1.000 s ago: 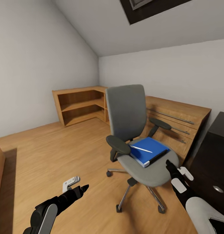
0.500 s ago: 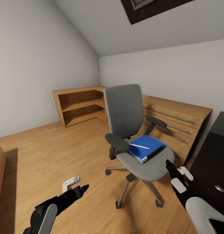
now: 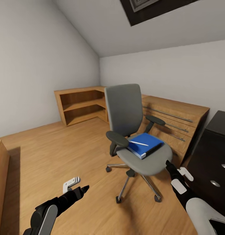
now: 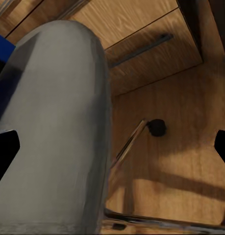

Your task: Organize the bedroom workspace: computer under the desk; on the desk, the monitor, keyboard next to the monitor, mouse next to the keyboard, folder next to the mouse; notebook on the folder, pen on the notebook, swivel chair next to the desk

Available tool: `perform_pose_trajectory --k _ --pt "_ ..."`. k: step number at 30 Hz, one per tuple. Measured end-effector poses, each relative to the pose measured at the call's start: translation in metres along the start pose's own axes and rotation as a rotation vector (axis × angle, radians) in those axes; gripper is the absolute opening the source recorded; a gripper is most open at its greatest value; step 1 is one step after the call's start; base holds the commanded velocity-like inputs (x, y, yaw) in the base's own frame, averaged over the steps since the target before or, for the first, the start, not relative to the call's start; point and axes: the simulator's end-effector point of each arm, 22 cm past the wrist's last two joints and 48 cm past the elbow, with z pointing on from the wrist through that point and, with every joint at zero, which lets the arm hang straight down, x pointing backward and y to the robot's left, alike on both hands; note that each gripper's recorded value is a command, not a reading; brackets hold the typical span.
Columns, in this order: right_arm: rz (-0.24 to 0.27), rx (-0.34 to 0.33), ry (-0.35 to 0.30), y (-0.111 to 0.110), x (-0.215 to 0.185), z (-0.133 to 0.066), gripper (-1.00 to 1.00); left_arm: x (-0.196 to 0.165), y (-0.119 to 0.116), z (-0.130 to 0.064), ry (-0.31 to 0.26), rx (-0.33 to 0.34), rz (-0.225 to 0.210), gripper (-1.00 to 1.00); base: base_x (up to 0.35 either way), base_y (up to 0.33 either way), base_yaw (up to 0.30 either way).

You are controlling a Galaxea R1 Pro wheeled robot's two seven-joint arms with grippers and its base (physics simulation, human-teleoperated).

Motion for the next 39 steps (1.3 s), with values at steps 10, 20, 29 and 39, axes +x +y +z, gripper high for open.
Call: perform_pose_trajectory --k 10,20,29,39 --pt "0.002 -0.003 0.005 0.003 0.004 -0.001 1.00 0.000 0.000 0.000 0.000 0.001 0.000 1.00 -0.228 0.012 0.000" --pt "-0.060 -0.113 0.029 0.032 0.019 -0.006 1.00 0.000 -0.001 0.000 0.000 0.001 0.000 1.00 -0.013 0.002 0.000" --pt "-0.057 -0.220 0.054 0.063 0.038 -0.015 1.00 0.000 -0.001 0.000 0.001 0.001 0.001 1.00 0.000 0.000 0.000" --pt "-0.051 -0.237 0.069 0.068 0.047 -0.018 1.00 0.000 -0.001 0.000 0.000 0.002 0.002 1.00 0.077 0.000 0.000"
